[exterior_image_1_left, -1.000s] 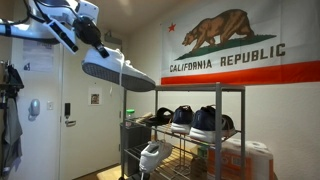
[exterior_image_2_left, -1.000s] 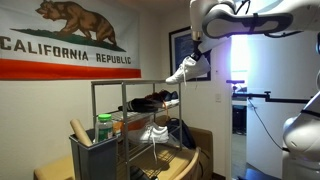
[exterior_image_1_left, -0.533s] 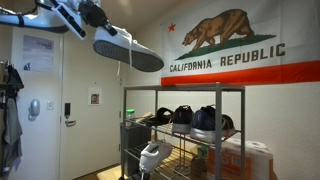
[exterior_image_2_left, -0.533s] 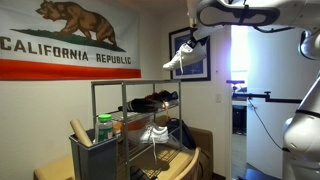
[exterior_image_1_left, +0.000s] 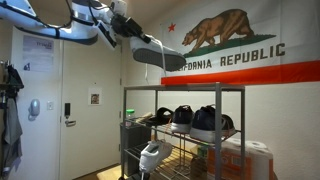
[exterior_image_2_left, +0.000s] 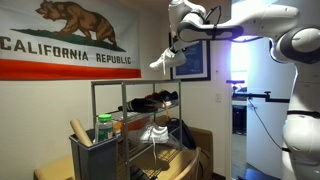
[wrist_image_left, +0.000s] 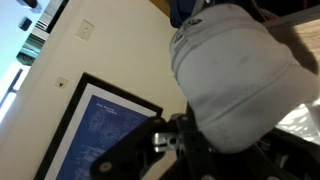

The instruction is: Put the right side of the white shoe on the top shelf of the shoe rack

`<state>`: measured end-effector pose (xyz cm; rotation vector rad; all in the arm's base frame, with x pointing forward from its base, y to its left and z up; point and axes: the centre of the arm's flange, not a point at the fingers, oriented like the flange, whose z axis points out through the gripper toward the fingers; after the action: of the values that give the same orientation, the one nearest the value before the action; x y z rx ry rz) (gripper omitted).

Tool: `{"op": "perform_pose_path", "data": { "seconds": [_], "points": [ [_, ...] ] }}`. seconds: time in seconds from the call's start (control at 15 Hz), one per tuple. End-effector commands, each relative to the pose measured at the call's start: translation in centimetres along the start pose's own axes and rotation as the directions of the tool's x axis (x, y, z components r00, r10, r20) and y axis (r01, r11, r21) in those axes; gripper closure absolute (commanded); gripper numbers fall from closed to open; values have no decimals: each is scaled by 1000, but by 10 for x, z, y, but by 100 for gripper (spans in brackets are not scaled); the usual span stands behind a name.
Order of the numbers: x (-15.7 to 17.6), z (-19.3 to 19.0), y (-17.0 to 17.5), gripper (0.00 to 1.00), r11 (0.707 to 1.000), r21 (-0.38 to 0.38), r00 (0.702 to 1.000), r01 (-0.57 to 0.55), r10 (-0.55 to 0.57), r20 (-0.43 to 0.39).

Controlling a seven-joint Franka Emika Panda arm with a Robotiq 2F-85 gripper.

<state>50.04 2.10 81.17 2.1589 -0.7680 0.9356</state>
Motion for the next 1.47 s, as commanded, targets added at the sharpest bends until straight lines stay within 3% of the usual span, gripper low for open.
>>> {"op": "perform_pose_path", "data": {
  "seconds": [0.0,0.33,0.6,1.4],
  "points": [
    [33,26,-37,93,997,27,995,-73,74,-60],
    [46,66,-82,93,992,49,992,-119,120,-24],
    [53,82,-95,93,986,60,988,-155,154,20],
    [65,104,-58,93,930,175,928,-323,274,254]
  ]
}}
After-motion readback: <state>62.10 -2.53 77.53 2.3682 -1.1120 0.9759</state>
